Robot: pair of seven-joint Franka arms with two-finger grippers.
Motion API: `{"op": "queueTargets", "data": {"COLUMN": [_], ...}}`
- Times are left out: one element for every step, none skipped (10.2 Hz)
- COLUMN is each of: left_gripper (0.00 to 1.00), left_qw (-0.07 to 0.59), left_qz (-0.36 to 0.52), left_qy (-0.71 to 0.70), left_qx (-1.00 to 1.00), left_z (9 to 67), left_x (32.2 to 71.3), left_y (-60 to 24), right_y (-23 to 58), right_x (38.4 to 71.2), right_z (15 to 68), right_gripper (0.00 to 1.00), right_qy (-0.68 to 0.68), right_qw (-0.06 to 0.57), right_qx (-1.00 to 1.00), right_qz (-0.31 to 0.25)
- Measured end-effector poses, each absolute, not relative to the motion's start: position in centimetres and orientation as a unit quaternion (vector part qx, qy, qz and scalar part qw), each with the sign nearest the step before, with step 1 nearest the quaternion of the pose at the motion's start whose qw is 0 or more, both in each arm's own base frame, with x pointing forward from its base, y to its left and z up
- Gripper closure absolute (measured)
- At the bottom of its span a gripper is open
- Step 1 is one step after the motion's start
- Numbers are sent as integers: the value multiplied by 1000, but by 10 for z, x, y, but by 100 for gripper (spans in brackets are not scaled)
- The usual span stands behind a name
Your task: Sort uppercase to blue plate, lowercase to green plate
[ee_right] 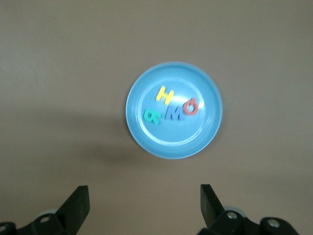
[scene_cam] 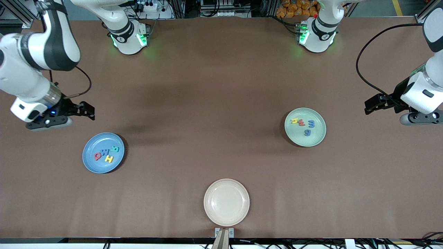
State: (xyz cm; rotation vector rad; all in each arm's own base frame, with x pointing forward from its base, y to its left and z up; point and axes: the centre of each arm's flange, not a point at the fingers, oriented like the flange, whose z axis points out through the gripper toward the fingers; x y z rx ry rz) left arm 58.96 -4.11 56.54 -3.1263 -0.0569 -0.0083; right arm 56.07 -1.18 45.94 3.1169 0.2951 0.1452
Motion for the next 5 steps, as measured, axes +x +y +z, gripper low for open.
{"op": "queueTargets", "data": {"left_gripper": [0,0,0,0,0], "left_qw": [7,7,7,7,7], "left_qz": [-3,-3,-3,-3,-3], "left_qy": [-18,-18,-18,-18,-19], "left_qx": [-1000,-1000,-1000,-1000,-1000], "left_z": [565,565,566,566,566], "left_x": [590,590,590,590,590], "left_y": [-41,-41,-41,-41,-41], "right_y": [-15,-17,-19,-20,-21], "right_x": [568,573,574,573,569], "right_z": [489,521,548,574,601], "right_gripper": [0,0,0,0,0], "right_qy": [99,102,102,102,101], "right_qw": [5,7,7,6,4], "right_qx": [993,992,992,992,993], "right_qz": [60,70,71,67,62]}}
